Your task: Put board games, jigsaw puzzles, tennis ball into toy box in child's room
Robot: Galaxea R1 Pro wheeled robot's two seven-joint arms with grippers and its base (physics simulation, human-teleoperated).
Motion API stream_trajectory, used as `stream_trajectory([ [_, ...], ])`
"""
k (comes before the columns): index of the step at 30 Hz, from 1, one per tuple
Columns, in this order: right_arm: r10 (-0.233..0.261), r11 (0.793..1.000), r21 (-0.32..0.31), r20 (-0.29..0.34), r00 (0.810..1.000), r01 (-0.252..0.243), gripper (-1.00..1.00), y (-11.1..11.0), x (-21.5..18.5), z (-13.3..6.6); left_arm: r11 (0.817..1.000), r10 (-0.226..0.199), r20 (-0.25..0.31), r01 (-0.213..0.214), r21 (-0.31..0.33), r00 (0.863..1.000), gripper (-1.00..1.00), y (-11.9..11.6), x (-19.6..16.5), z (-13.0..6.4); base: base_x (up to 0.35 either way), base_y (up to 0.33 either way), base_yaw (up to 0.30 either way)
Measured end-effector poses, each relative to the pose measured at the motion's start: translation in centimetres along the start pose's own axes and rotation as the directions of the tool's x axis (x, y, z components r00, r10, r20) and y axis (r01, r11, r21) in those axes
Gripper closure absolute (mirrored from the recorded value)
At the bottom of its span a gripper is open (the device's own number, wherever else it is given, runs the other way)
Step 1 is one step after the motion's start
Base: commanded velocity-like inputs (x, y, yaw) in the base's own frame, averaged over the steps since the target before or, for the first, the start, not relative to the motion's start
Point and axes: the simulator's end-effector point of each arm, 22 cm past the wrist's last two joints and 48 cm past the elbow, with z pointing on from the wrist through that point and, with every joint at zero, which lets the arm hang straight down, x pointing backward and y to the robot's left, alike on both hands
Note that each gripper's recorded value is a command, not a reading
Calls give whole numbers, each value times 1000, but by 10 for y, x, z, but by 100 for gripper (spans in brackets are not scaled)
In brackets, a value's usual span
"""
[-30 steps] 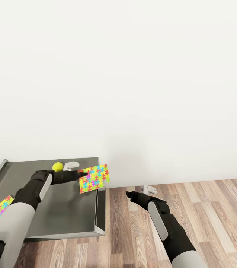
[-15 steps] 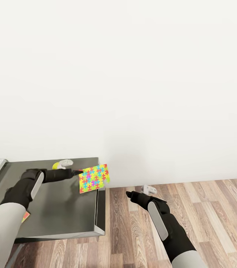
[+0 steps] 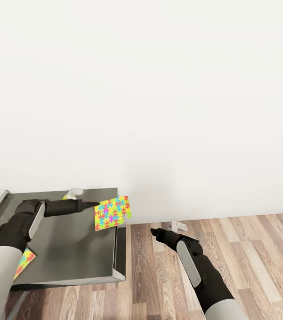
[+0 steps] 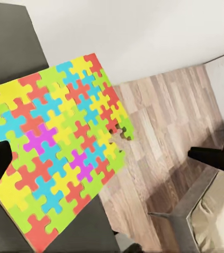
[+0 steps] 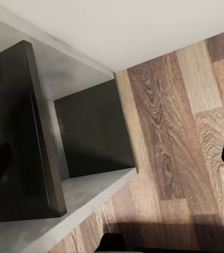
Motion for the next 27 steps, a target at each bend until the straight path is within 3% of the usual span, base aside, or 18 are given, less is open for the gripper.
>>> stream_trajectory([
  [7, 0, 1000, 0, 1, 1000, 0, -100, 0, 0, 0, 988, 19, -1, -19, 155, 1000, -100, -23, -3, -31, 0, 0, 0],
  [10, 0, 1000, -1, 2, 1000, 0, -100, 0, -1, 0, 956, 35, -1, -33, 291, 999, -100, -49, -4, -50, 0, 0, 0],
  [14, 0, 1000, -4, -2, 1000, 0, -100, 0, 1, 0, 923, 46, -3, -41, 383, 999, -100, -66, -3, -69, 0, 0, 0],
  [16, 0, 1000, -25, -3, 1000, 0, -100, 5, 2, -1, 926, 50, -5, -44, 376, 999, -100, -63, -2, -75, 0, 0, 0],
  [19, 5, 994, -107, -6, 1000, -5, -100, 22, 2, -2, 929, 62, -4, -56, 367, 998, -100, -62, -3, -81, 0, 0, 0],
  [24, 38, 965, -259, -37, 999, -46, -100, 44, 2, -10, 929, 69, -11, -60, 366, 998, -100, -69, -1, -84, 0, 0, 0],
  [27, 64, 949, -306, -56, 996, -78, -100, 47, 0, -14, 929, 64, -16, -53, 366, 998, -100, -72, -2, -85, 0, 0, 0],
])
